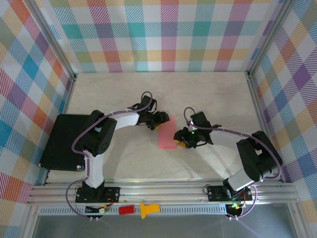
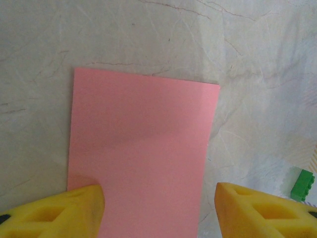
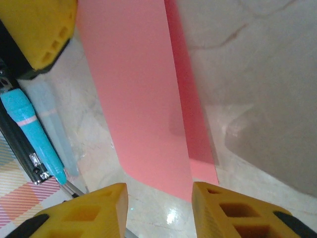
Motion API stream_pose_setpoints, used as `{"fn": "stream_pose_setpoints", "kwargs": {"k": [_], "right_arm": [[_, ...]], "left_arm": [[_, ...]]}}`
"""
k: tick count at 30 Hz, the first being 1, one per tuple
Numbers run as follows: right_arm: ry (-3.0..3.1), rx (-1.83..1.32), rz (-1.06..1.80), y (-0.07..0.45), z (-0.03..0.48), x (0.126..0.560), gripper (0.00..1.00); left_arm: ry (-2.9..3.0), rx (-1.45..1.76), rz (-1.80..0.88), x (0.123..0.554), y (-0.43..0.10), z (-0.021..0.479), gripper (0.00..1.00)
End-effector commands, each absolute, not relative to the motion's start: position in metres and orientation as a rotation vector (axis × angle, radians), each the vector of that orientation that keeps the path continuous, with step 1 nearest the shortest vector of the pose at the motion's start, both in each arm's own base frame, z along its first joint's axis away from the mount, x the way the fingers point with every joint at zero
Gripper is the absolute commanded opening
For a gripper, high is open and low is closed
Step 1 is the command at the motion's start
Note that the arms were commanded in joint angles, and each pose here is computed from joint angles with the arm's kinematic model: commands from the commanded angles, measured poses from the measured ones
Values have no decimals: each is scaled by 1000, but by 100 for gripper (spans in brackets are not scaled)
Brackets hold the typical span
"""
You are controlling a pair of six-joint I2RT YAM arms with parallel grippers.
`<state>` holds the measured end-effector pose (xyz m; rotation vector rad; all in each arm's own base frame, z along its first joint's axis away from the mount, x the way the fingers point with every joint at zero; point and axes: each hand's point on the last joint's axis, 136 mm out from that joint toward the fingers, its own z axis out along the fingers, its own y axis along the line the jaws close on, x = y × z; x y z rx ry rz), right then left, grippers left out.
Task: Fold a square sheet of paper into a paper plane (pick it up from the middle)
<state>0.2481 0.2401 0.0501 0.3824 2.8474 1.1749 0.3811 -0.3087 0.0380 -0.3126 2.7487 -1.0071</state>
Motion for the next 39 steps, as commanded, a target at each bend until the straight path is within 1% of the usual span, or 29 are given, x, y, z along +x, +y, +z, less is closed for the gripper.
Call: {"fn": "stream_pose_setpoints", "kwargs": {"k": [1,7,12,21,25,29,39], "right_arm": [[2917,393,1203,242,41,231,37],[2952,375,1187,242,35,224,37],[2944,346,1221,249,34,227,34],[2847,318,1167,249,40,251,30],[2825,318,1154,250,42,256,26],[2819,320,1181,251,44,255,22],[2811,316,1211,251,49,249,15]], "left_arm": [[2896,-422,-817,360,-287,-10,62],[2895,-434,-814,359,-285,-12,61],[2895,-445,-815,357,-284,-15,60],[2896,-444,-819,355,-284,-15,60],[2896,-440,-823,355,-284,-14,60],[2891,-435,-830,355,-285,-12,60],[2869,-422,-871,357,-289,0,59]]}}
